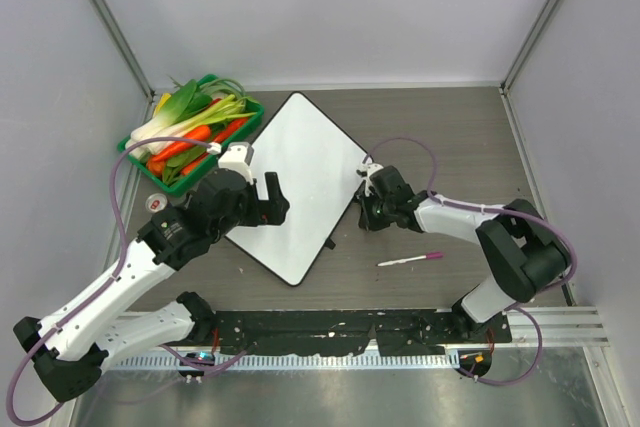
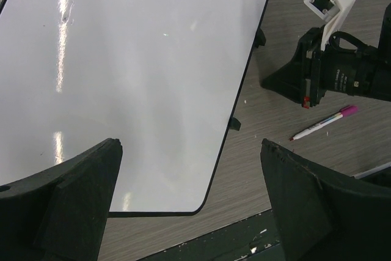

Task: Write a sentence on the whiteboard
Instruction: Adjust the whiteboard stand at the center of the board.

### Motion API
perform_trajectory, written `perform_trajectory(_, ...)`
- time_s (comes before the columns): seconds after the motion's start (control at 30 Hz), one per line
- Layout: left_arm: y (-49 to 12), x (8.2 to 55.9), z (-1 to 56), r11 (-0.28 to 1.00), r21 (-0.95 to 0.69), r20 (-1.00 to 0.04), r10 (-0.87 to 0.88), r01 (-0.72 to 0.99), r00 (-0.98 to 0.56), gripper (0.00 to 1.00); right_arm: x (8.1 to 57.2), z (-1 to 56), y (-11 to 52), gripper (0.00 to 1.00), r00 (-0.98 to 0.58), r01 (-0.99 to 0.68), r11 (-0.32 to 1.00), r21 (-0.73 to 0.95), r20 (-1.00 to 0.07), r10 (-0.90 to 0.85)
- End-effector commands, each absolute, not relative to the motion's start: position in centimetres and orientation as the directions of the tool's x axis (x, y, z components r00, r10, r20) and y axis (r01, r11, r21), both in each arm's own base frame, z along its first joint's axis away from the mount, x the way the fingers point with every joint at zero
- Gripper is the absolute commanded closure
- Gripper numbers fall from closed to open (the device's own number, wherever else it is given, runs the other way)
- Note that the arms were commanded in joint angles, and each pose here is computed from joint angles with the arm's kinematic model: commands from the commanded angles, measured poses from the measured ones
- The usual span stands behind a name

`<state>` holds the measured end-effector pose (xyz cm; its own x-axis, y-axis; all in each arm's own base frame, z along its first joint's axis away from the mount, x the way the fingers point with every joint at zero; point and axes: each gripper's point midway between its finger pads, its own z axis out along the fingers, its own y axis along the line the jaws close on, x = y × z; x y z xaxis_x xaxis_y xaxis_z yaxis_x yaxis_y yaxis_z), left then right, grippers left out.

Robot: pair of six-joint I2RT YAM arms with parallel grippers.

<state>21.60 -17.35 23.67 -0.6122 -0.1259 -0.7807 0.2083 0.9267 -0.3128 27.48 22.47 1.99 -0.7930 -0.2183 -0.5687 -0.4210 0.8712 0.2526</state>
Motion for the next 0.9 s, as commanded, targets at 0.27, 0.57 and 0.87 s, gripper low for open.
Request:
perform_trajectory(0.27, -18.2, 21.6, 24.4, 0.897, -0.38, -0.778, -0.178, 0.224, -0.602, 0.0, 24.3, 2.4, 26.0, 0.95, -0.811, -0.409, 0.83, 0.379, -0.567, -0.141)
perform_trajectory(0.57, -17.4, 20.7, 24.7, 0.89, -0.405, -0.773, -0.21, 0.21, -0.598, 0.0, 21.7, 1.4, 30.5, 0.96, -0.814, -0.462, 0.798, 0.386, -0.542, -0.21)
perform_trajectory(0.87, -17.2, 20.6, 24.3, 0.894, -0.402, -0.768, -0.21, 0.2, -0.604, 0.0, 16.6, 2.5, 35.0, 0.96, -0.791, -0.554, 0.723, 0.413, -0.531, -0.304)
